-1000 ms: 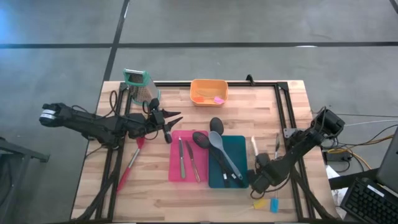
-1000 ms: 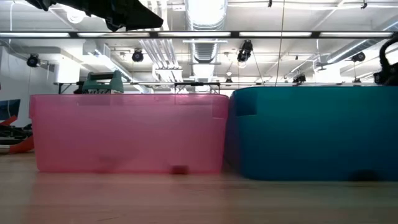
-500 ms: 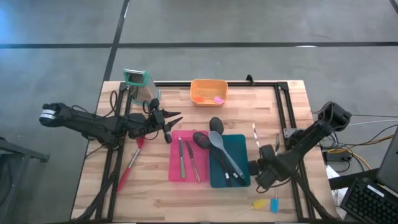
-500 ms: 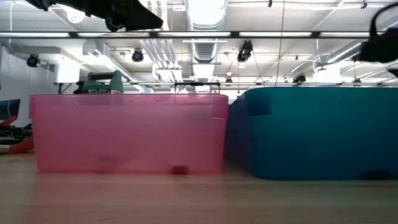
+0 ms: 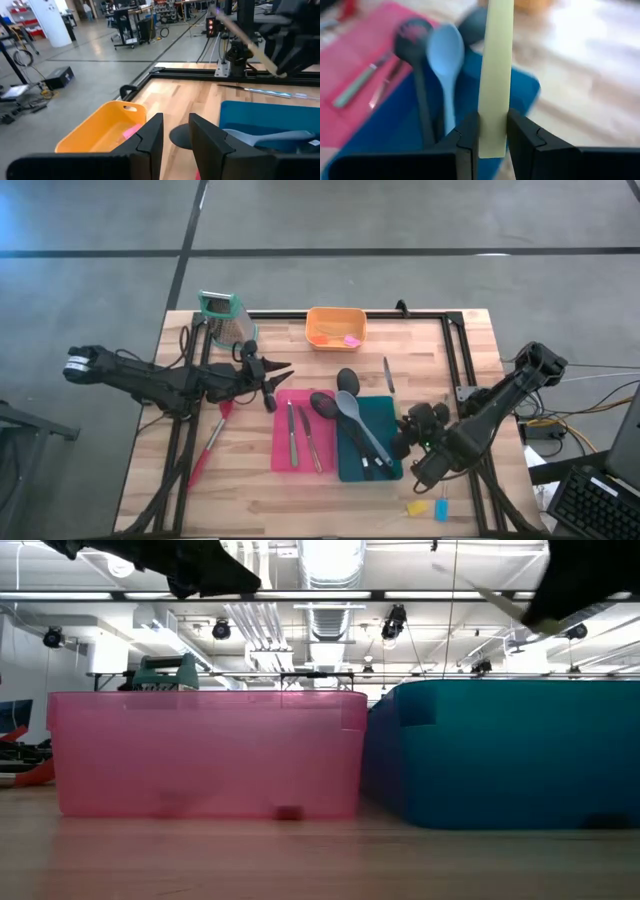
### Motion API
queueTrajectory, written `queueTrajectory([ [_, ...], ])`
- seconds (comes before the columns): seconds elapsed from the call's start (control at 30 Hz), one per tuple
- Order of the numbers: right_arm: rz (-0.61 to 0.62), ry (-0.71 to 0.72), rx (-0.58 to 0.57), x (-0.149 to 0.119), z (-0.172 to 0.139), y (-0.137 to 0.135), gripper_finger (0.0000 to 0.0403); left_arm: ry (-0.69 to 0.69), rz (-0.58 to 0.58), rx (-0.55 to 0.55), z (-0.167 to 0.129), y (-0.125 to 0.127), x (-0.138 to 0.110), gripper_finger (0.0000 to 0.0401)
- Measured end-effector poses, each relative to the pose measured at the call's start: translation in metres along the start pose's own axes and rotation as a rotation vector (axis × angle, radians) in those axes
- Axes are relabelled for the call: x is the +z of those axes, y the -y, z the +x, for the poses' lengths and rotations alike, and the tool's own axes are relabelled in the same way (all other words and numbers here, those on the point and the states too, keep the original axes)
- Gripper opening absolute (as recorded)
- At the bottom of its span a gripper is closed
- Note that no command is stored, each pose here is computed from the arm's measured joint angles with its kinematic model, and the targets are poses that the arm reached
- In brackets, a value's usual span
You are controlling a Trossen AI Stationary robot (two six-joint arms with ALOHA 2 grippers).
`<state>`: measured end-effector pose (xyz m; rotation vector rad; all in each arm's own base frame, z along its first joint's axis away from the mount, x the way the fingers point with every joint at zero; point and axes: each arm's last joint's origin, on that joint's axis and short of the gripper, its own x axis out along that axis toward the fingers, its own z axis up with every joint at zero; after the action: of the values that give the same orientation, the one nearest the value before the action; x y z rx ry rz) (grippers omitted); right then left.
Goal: Pick & Place Kitchen Items
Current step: Put the yellow knife into the red bin
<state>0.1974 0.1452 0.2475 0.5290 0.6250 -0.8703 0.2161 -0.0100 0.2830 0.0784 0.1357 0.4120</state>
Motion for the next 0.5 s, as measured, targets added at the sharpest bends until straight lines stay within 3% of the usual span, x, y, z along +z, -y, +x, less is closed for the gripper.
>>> queueTrajectory([
  [0.3,-0.254,0.305,0.036,0.014,-0.002,-0.020,0.0060,-0.026,-0.023,-0.058,0.003,0.003,-0.004,0.0096],
  [0.5,-0.362,0.475,0.021,0.008,0.011,-0.030,0.0060,0.003,0.049,-0.199,0.010,0.012,-0.006,0.0096],
])
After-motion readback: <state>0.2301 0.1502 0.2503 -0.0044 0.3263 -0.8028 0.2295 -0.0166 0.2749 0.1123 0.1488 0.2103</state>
